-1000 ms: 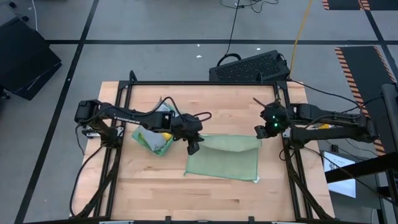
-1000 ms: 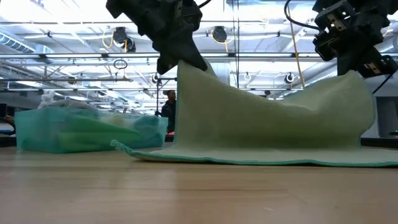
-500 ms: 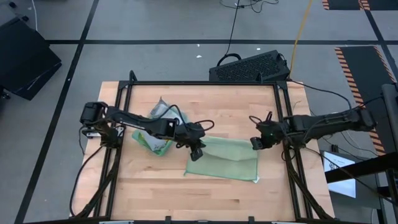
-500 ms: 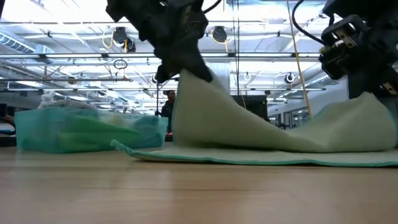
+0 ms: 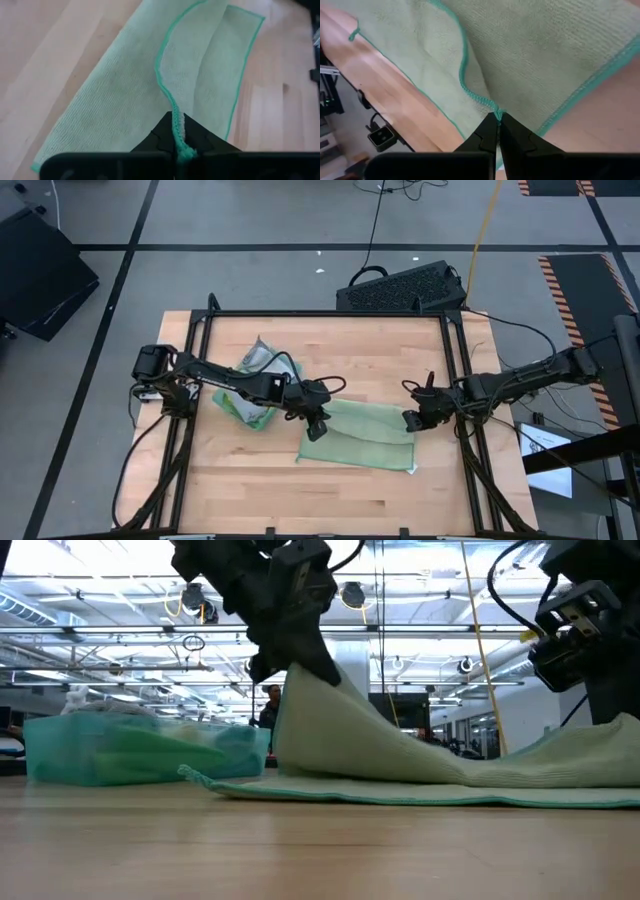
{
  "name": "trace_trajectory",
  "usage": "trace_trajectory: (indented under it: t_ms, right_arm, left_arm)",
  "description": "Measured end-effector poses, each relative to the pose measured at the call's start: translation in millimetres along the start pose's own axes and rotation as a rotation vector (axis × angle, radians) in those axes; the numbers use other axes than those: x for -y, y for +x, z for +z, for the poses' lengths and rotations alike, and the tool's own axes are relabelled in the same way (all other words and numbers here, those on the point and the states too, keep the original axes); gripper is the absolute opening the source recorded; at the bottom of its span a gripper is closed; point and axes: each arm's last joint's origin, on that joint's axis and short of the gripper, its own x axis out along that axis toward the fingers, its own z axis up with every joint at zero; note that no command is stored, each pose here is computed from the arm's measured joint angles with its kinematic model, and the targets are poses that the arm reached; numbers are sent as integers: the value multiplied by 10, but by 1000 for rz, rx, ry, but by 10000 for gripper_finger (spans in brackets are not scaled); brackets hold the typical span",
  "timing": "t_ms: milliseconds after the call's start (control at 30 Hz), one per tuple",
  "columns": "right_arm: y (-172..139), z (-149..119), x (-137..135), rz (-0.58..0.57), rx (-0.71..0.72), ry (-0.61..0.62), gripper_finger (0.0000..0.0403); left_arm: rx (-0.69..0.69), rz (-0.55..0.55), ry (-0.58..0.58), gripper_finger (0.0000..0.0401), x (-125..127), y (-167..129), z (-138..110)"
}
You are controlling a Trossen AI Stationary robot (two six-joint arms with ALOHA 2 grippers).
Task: Fold microfiber towels
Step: Fold the light green microfiber cloth
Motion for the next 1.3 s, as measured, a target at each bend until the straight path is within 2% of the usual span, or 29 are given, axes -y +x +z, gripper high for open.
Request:
trace_trajectory:
  t_ms: [267, 433, 700, 833, 1000, 1133, 1300]
  right_arm:
    - [129, -24, 95, 50, -16, 17, 4]
    - [176, -45, 106, 102, -33, 18, 4]
    - [179, -118, 67, 154, -184, -26, 4]
    - [182, -136, 68, 151, -185, -36, 4]
    - [183, -157, 60, 156, -196, -26, 4]
    - [177, -182, 14, 202, -208, -42, 4]
    - [180, -196, 22, 191, -215, -34, 4]
  left_arm:
    - [1, -2, 4, 4, 9, -5, 0]
    - [1, -2, 4, 21, 9, -4, -1]
    - [-43, -82, -7, 6, 72, -6, -34]
    - [-50, -93, 1, 17, 135, -6, -70]
    - [-55, -103, -5, 5, 187, -14, -95]
    - [-45, -109, -9, 12, 230, -39, -100]
    - [-49, -105, 6, 5, 264, -39, -127]
